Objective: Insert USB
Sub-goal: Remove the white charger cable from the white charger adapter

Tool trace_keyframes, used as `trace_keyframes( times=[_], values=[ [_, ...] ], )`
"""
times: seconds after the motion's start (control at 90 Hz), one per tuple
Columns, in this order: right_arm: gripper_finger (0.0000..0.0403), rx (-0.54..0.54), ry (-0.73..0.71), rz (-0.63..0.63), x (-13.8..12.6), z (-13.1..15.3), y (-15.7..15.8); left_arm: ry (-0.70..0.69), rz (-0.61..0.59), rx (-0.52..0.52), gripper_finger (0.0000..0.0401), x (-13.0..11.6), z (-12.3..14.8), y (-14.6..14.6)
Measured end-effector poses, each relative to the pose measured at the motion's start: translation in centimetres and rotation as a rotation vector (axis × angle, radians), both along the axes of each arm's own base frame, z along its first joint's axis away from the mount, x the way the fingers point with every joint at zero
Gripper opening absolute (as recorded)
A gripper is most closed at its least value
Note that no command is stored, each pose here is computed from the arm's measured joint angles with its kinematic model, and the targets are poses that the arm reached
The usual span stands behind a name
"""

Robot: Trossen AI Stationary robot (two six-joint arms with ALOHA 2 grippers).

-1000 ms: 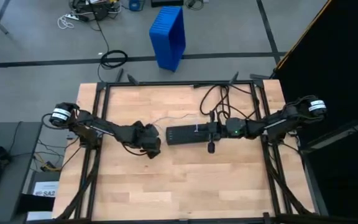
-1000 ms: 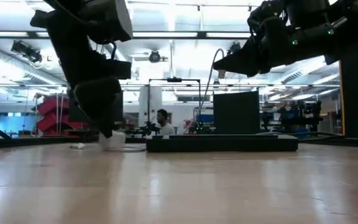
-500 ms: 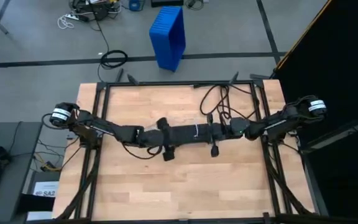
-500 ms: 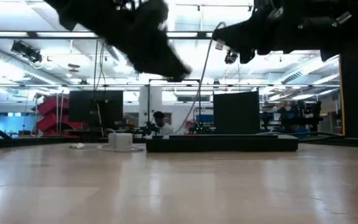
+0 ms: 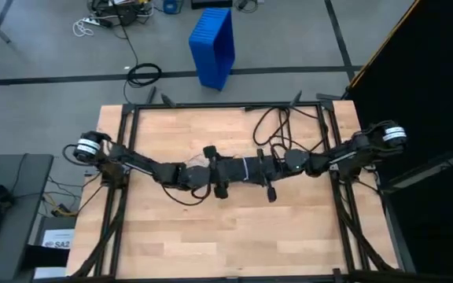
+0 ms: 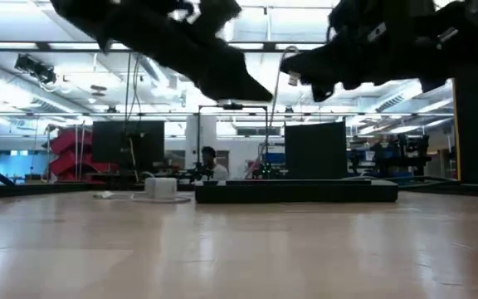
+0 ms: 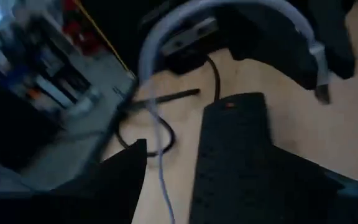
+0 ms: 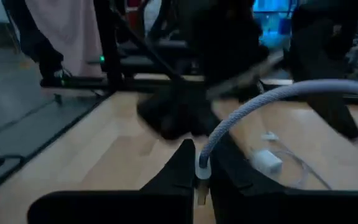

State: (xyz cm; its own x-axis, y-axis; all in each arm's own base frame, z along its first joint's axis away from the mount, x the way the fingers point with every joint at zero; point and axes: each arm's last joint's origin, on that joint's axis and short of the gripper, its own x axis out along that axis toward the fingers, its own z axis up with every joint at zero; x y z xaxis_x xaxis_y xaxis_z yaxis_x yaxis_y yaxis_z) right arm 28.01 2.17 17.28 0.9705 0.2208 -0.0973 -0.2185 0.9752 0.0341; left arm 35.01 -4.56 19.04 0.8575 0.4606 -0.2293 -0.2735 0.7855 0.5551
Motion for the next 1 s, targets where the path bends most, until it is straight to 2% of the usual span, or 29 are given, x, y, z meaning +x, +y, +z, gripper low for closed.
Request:
trace_keyframes(
  times=[0.178,0.367,0.5,0.667,0.811,1.0],
  values=[
    [0.0,0.021,0.079,0.023,2.8,-2.2,-0.4,0.034,0.047,0.123,0.0278,0.6,-1.3,-0.1],
    [0.0,0.059,0.11,0.031,3.8,-3.0,-1.1,0.052,0.178,0.203,0.0278,0.1,-1.2,-0.8],
    [0.0,0.069,0.101,0.036,3.8,-2.8,-1.2,0.077,0.155,0.253,0.0267,-0.1,-1.0,-1.8],
    [0.0,0.069,0.095,0.038,3.8,-2.6,-1.1,0.07,0.133,0.294,0.0233,-0.1,-0.7,-2.6],
    [0.0,0.076,0.098,0.036,3.7,-2.6,-1.1,0.071,0.123,0.303,0.0173,-0.2,-0.6,-2.9],
    [0.0,0.079,0.099,0.034,3.7,-2.6,-1.1,0.083,0.12,0.32,0.0033,-0.2,-0.6,-2.9]
  ],
)
